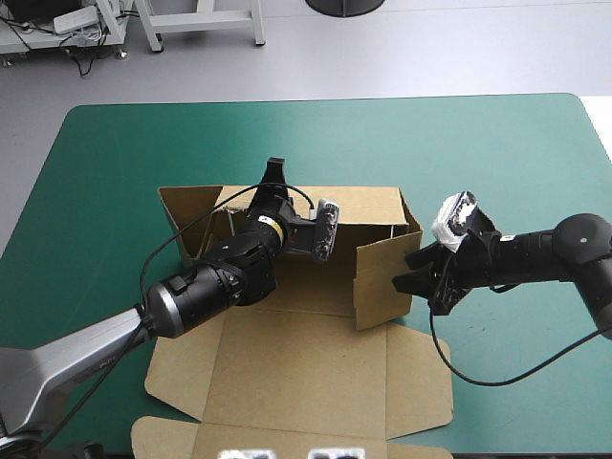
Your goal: Fold the box
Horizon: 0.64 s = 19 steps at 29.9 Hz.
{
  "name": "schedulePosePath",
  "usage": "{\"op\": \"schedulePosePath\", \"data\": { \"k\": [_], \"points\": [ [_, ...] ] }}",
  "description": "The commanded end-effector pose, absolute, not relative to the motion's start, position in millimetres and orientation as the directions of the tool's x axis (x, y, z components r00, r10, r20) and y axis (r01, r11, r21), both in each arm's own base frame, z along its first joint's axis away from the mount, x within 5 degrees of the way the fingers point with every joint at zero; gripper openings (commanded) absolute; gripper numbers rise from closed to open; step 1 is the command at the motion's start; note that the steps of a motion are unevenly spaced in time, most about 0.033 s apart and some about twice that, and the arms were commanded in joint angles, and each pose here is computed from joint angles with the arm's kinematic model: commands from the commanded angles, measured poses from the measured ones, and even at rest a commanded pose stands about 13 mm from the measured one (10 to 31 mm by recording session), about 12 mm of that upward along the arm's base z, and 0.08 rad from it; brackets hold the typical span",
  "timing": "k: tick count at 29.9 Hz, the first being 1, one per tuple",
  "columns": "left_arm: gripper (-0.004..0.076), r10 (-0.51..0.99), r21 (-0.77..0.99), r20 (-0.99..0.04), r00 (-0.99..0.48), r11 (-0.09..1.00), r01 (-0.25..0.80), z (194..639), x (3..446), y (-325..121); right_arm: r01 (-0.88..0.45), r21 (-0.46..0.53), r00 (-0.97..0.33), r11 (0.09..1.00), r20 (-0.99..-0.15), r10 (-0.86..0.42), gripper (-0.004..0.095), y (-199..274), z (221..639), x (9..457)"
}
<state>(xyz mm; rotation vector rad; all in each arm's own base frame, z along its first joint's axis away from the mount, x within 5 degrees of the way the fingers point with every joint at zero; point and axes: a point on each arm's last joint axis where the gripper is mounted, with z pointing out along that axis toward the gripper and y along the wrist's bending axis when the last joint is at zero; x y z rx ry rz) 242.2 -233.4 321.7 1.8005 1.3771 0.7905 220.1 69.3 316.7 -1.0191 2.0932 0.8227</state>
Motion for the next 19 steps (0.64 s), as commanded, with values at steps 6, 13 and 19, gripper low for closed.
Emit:
{"op": "schedulePosePath", "data": {
  "k": [6, 13, 19],
  "points": [
    [-0.001, 0.97, 0.82, -0.049, 0.239, -0.098, 0.564, 329.4, 230.7, -235.7, -0.814, 0.279, -0.484, 0.509, -0.81, -0.331, 0.0539, 76.3, 321.8, 231.9],
    [-0.001, 0.971, 0.818, -0.036, 0.237, -0.107, 0.565, 329.7, 227.9, -236.4, -0.794, 0.201, -0.478, 0.574, -0.79, -0.385, 0.0589, 95.2, 312.2, 239.5],
    [-0.001, 0.971, 0.819, -0.047, 0.234, -0.097, 0.566, 330.8, 227.3, -235.9, -0.72, 0.198, -0.523, 0.665, -0.785, -0.333, 0.0588, 92.7, 311.4, 246.5]
  ]
}}
